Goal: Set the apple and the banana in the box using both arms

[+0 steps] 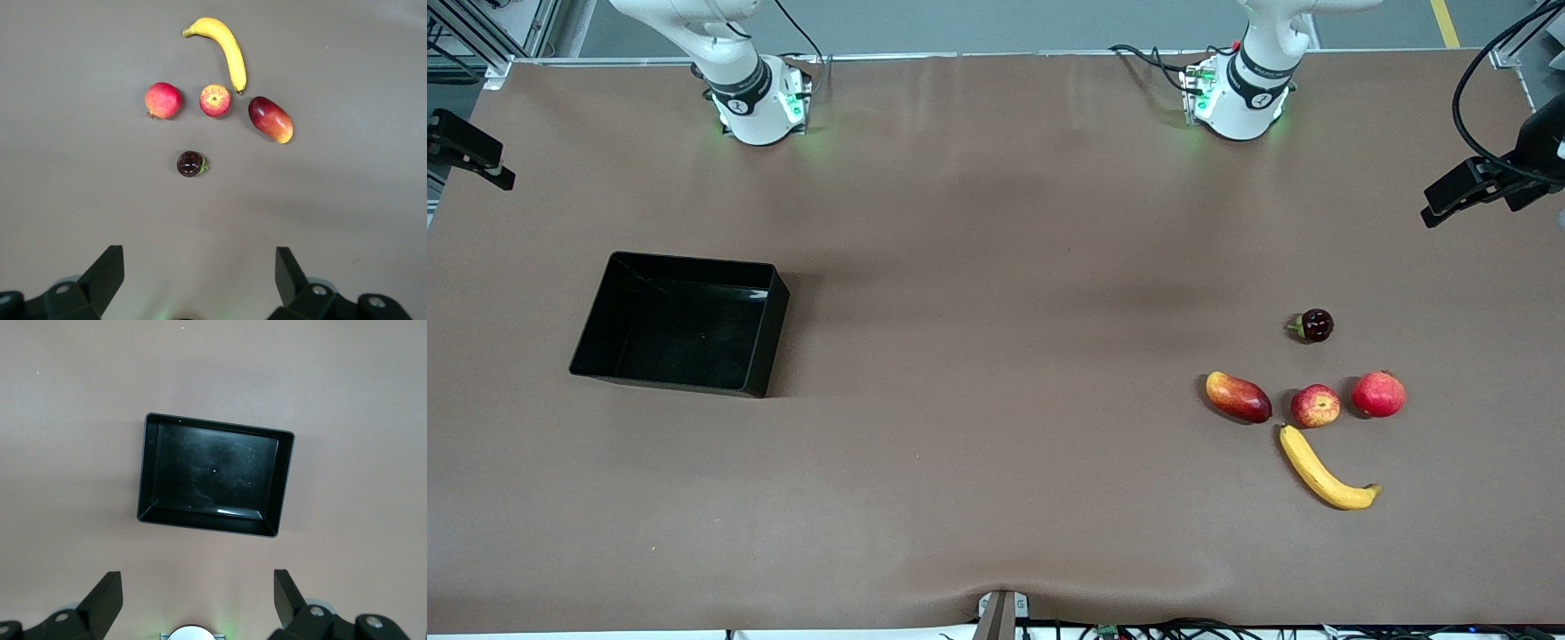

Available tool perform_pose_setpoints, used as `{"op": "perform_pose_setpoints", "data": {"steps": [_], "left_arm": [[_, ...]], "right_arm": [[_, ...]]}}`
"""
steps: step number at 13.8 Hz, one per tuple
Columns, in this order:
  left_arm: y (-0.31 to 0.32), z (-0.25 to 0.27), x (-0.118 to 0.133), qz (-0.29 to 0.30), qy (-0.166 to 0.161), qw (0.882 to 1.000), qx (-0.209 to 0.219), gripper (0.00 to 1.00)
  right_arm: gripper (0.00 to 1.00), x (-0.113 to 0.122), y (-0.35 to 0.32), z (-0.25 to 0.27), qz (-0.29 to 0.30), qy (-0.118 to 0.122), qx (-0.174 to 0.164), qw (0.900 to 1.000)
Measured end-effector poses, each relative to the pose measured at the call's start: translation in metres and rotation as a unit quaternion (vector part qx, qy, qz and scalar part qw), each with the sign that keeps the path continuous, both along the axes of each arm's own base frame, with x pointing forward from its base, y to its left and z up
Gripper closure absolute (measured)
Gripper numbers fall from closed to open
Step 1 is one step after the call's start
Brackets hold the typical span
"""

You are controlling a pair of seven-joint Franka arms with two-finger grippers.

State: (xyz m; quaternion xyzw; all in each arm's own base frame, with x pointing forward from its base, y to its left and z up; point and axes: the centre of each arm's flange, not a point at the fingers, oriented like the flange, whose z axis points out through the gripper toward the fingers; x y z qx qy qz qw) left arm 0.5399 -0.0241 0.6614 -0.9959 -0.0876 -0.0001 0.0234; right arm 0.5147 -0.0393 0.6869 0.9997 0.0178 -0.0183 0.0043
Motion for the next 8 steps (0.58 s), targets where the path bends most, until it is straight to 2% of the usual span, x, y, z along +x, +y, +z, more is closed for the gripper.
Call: {"op": "perform_pose_setpoints", "data": {"steps": [5,8], "left_arm": [[0.000,-0.005,0.003,0.001,0.005,1.000,0.000,0.00],[-0.006,-0.047,0.028,-0.005,0.033,0.999,0.001,0.00]], "right_arm": [[0.00,0.000,0.000,0.000,0.000,0.000,0.000,1.000],[0.00,0.000,0.000,0.000,0.000,0.000,0.000,1.000]]}}
